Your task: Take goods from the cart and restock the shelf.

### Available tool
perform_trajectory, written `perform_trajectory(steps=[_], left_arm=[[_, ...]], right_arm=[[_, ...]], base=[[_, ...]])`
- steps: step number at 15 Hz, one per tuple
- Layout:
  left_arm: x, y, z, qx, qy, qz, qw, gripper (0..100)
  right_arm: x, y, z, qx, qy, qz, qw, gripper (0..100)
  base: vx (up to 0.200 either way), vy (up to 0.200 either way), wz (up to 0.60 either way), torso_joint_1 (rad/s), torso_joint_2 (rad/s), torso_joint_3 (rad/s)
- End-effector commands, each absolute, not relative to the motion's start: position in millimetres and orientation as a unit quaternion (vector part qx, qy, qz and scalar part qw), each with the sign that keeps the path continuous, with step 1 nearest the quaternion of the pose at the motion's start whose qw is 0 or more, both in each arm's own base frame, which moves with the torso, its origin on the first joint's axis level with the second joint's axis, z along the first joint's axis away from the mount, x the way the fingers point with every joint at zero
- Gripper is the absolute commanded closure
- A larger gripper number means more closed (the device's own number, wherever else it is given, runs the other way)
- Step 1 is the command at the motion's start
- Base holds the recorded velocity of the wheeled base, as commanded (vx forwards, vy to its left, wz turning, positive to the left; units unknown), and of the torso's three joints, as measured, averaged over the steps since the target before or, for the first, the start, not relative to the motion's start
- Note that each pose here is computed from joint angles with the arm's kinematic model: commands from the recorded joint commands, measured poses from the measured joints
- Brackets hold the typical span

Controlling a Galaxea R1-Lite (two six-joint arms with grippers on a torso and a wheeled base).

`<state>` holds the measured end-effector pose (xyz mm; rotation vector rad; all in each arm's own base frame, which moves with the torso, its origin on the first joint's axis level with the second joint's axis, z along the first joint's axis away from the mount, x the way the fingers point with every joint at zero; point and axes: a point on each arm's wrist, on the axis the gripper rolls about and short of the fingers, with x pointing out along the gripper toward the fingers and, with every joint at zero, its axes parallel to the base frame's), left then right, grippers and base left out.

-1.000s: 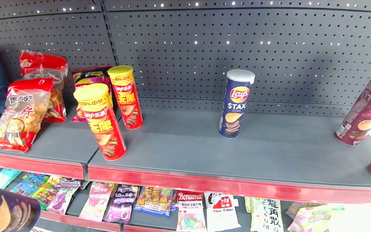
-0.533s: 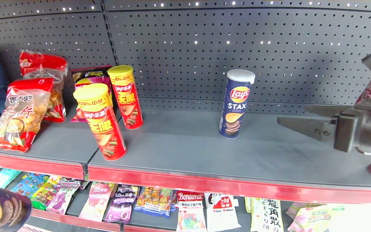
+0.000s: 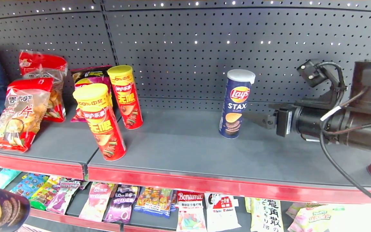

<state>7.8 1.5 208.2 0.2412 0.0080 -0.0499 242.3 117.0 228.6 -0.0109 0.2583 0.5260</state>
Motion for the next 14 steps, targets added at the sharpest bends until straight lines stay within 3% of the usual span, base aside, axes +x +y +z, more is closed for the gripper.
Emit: perform_trajectory(steps=[1, 14], left_arm=[[9, 1, 207, 0.121, 0.008, -0.026, 0.992, 100], [9, 2, 207, 0.121, 0.009, -0.016, 0.992, 100]], right_arm=[[271, 126, 208, -0.008, 0.125, 0.242, 0.962, 0], [323, 150, 219, -0.003, 0.089, 0.215, 0.972, 0]], base=[[0.0, 0.0, 0.0, 0.0, 0.0, 0.0], [0.0, 0.0, 0.0, 0.0, 0.0, 0.0]])
